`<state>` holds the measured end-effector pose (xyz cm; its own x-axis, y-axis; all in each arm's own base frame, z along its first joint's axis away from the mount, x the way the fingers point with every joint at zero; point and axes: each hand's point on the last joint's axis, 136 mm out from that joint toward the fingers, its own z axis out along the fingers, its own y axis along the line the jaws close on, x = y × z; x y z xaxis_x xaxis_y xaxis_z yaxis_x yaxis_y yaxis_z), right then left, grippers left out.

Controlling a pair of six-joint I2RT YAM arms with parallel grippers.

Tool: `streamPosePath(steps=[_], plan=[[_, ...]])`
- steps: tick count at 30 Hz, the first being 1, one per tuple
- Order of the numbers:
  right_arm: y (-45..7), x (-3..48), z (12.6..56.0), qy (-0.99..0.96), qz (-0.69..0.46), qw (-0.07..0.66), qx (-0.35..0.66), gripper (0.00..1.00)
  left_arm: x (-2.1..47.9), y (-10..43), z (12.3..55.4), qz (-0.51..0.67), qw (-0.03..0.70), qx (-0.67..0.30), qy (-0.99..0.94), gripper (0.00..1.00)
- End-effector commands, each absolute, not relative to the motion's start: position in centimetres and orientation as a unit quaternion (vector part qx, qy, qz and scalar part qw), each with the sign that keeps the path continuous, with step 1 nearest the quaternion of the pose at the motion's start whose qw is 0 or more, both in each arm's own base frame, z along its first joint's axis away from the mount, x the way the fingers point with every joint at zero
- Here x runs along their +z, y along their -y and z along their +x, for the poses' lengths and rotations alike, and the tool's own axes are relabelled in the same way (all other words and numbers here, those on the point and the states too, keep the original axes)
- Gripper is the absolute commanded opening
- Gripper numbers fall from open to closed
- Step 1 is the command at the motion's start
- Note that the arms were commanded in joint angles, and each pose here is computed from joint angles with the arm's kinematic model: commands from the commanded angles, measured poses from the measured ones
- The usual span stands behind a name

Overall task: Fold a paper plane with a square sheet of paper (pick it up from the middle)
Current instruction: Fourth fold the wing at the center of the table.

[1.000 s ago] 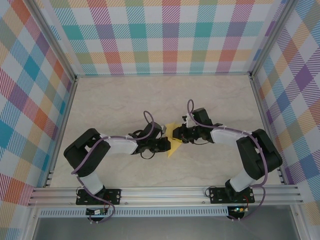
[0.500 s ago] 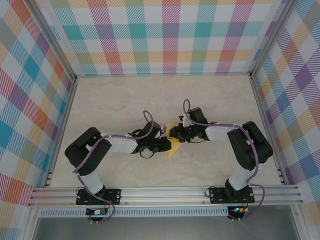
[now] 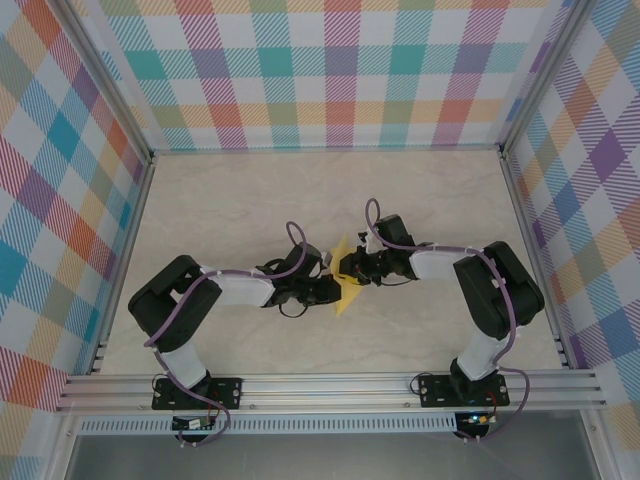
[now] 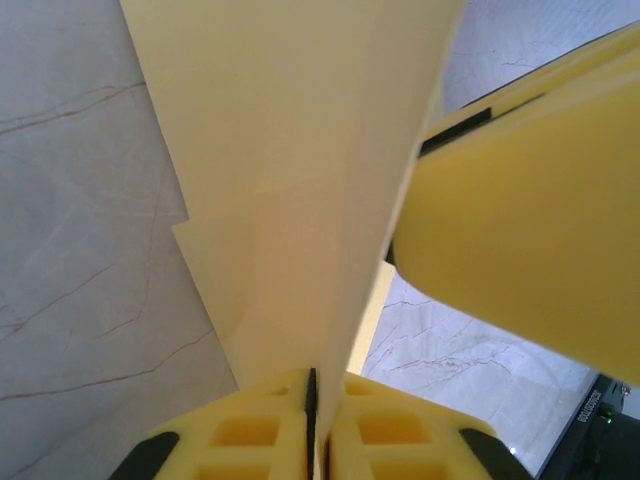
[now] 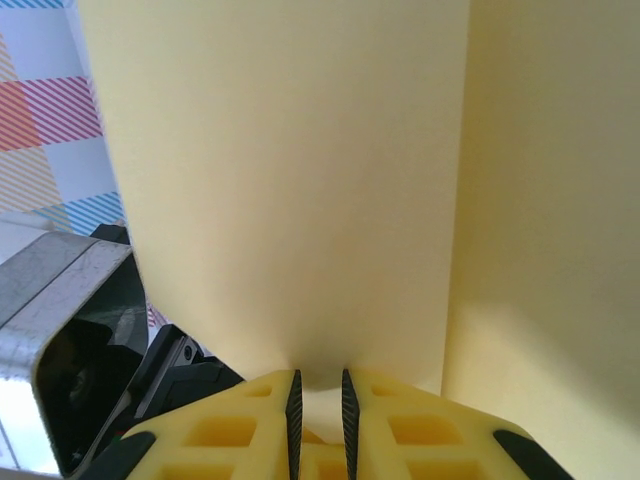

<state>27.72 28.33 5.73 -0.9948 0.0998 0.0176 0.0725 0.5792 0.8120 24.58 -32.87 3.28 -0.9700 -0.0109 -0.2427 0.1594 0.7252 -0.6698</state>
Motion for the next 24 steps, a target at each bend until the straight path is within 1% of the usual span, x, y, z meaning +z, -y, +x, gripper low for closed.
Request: streamPosePath(steps=[1, 2, 11, 17, 24], plan=[[-28.6, 6.4, 28.0, -0.890, 0.034, 0.023, 0.455, 0.21, 3.9, 33.0, 24.3, 0.054, 0.122, -0.377, -0.916, 0.03], [-28.5, 6.5, 27.9, -0.891, 0.033, 0.026, 0.451, 0.21, 3.9, 33.2, 24.4, 0.057, 0.121, -0.380, -0.915, 0.00], [-26.5, 7.2, 27.4, -0.899, 0.044, 0.048, 0.434, 0.23, 3.4, 33.7, 24.4, 0.064, 0.100, -0.411, -0.904, 0.00], [-27.7, 8.7, 27.3, -0.875, 0.032, 0.042, 0.481, 0.22, 2.8, 33.5, 24.3, 0.063, 0.087, -0.413, -0.904, 0.00], [-29.1, 9.5, 28.1, -0.863, 0.018, 0.033, 0.505, 0.23, 2.6, 33.5, 24.2, 0.069, 0.076, -0.417, -0.903, 0.00]])
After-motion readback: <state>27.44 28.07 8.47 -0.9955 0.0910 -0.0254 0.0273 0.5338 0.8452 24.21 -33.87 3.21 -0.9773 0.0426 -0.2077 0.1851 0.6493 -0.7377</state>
